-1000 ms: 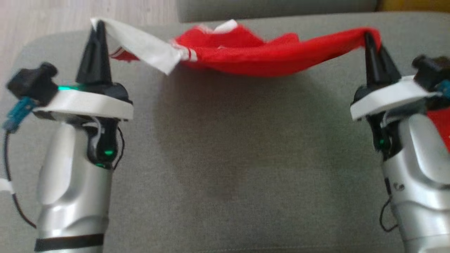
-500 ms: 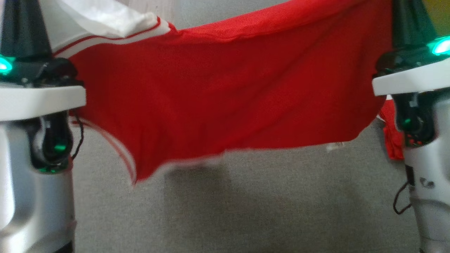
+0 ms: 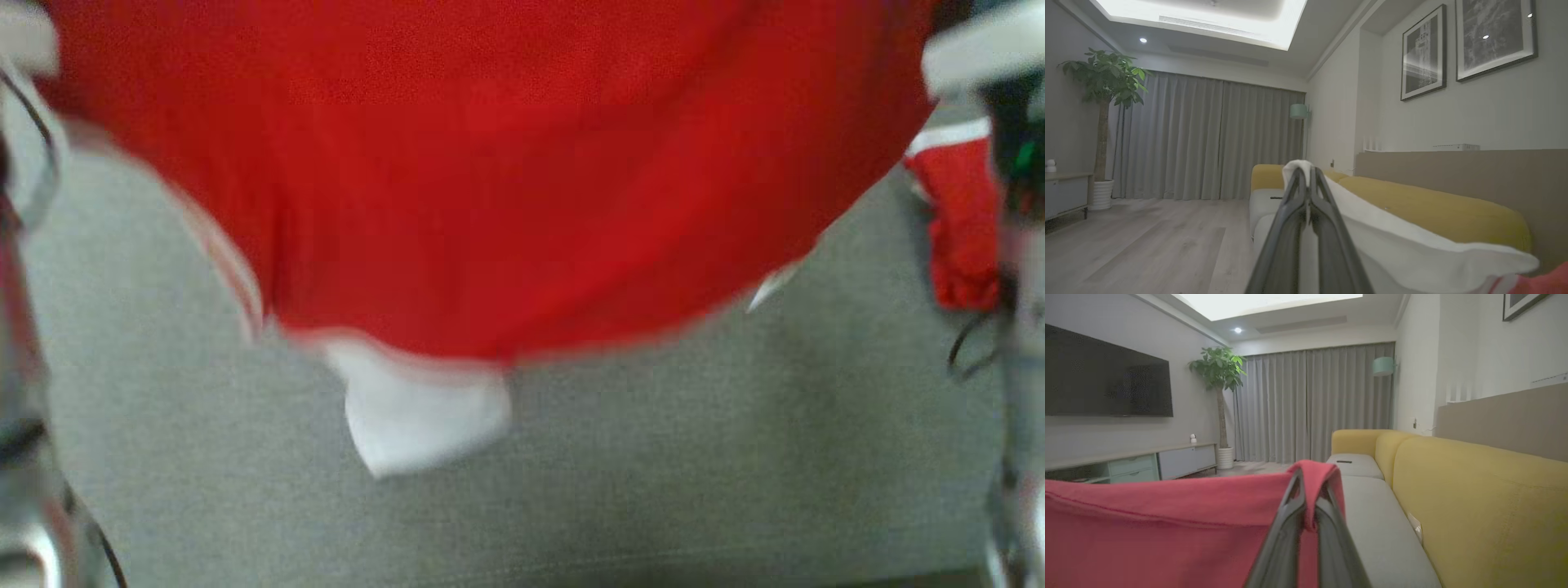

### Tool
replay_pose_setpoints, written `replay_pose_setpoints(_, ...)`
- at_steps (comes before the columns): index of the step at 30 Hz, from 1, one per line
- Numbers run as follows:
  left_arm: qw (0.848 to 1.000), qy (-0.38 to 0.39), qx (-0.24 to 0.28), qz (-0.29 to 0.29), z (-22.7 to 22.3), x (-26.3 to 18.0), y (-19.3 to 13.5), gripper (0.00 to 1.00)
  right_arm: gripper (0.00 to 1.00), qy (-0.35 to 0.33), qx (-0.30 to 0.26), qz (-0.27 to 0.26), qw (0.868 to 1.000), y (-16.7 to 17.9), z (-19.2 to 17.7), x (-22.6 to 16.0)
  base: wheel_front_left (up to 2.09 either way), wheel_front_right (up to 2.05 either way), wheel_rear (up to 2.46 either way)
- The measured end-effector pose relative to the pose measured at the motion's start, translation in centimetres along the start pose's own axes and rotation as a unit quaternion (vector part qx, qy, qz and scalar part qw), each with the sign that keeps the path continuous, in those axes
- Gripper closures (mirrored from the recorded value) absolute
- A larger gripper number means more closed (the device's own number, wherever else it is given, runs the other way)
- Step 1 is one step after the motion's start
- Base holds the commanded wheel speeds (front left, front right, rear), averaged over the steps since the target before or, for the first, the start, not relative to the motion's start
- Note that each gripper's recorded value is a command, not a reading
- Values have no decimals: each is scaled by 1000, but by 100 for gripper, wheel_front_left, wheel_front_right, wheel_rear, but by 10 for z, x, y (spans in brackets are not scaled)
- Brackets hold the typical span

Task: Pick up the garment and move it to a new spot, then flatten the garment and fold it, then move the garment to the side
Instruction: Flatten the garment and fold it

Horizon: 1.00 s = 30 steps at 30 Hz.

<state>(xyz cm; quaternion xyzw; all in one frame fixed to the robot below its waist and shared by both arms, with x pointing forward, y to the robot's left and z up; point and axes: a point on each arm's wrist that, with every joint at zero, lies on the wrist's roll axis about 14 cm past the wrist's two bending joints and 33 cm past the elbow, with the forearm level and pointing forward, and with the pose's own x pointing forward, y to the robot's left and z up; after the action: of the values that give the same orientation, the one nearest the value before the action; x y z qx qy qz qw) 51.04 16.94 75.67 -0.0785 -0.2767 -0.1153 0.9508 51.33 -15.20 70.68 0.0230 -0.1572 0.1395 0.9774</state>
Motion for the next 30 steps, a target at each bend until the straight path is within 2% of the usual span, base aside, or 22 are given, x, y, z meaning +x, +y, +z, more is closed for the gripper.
replay_pose_setpoints(4, 1000, 10, 20, -6, -37, 50, 18, 100, 100, 21, -10, -6, 1000, -22, -27, 53, 0, 0, 0)
replay_pose_setpoints(8, 999, -13, 30, 15, -55, 92, 43, 100, 100, -1, -19, -27, 999, -48, -34, 101, 0, 0, 0)
replay_pose_setpoints(14, 998, -12, 53, 19, -75, 112, 55, 100, 100, -36, -11, -35, 999, -54, -46, 138, 0, 0, 0)
replay_pose_setpoints(18, 998, 12, 61, 30, -89, 104, 65, 100, 100, -6, 9, -33, 999, -47, -81, 139, 0, 0, 0)
replay_pose_setpoints(21, 998, 30, 46, 35, -104, 94, 63, 100, 100, 35, 41, -43, 998, -46, -115, 130, 0, 0, 0)
replay_pose_setpoints(27, 993, 111, 25, 26, -163, 35, 48, 100, 100, 159, 61, -54, 984, -40, -202, 78, 0, 0, 0)
replay_pose_setpoints(30, 989, 146, 26, 17, -181, 7, 40, 100, 100, 199, 67, -50, 976, -32, -224, 57, 0, 0, 0)
